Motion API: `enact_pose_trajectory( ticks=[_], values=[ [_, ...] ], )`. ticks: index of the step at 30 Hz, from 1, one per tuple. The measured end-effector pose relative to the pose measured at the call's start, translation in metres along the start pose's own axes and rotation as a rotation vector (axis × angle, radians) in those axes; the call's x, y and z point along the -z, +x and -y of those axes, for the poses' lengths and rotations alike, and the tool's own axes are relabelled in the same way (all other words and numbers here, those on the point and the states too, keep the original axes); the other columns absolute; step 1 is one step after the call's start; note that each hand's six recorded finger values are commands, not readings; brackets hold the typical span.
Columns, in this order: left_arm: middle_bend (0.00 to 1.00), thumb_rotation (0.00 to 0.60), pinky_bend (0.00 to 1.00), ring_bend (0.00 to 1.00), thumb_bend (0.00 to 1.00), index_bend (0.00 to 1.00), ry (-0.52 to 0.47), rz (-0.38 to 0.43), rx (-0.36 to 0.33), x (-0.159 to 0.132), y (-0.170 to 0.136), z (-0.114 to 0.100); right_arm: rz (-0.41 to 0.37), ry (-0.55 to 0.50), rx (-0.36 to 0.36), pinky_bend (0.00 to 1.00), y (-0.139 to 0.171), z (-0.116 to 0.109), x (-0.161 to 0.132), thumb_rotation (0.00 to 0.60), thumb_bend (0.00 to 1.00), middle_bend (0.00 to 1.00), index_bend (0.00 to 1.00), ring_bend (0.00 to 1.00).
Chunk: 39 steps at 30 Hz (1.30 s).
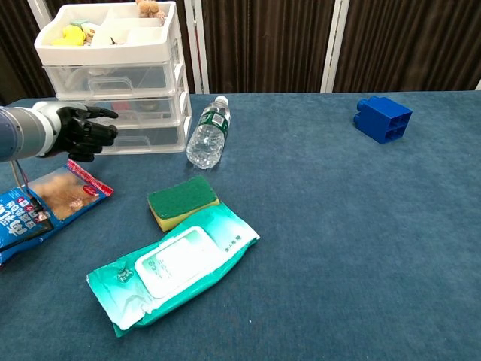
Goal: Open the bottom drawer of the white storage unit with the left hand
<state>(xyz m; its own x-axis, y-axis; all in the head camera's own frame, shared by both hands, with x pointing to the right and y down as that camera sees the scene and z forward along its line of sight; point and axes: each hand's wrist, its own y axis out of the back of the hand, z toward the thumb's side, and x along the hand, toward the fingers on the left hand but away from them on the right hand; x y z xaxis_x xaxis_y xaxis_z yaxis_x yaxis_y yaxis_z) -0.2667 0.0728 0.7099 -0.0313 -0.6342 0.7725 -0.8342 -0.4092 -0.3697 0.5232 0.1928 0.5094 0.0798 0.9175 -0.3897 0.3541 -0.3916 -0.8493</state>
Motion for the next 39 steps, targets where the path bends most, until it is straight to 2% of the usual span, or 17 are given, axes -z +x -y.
enact_pose_trajectory(
  ticks=[14, 25, 39],
  values=[
    [0.96, 0.6, 0.96, 0.96, 0.72, 0.05, -0.027, -0.021, -0.012, 0.0, 0.013, 0.005, 0.005, -0.01, 0.0, 0.0, 0.0, -0.001, 0.001, 0.6, 0.12, 0.0, 0.0, 0.0],
    [0.96, 0.6, 0.96, 0.96, 0.72, 0.07, -0.104, -0.039, 0.009, 0.001, 0.024, 0.019, 0.002, -0.007, 0.001, 0.0, 0.0, -0.001, 0.0, 0.6, 0.12, 0.0, 0.0, 0.0],
    [0.96, 0.6, 0.96, 0.97, 0.72, 0.09, -0.176, 0.028, -0.001, -0.007, 0.025, 0.02, -0.001, -0.001, 0.003, 0.0, 0.001, 0.0, 0.0, 0.6, 0.12, 0.0, 0.0, 0.0]
  ],
)
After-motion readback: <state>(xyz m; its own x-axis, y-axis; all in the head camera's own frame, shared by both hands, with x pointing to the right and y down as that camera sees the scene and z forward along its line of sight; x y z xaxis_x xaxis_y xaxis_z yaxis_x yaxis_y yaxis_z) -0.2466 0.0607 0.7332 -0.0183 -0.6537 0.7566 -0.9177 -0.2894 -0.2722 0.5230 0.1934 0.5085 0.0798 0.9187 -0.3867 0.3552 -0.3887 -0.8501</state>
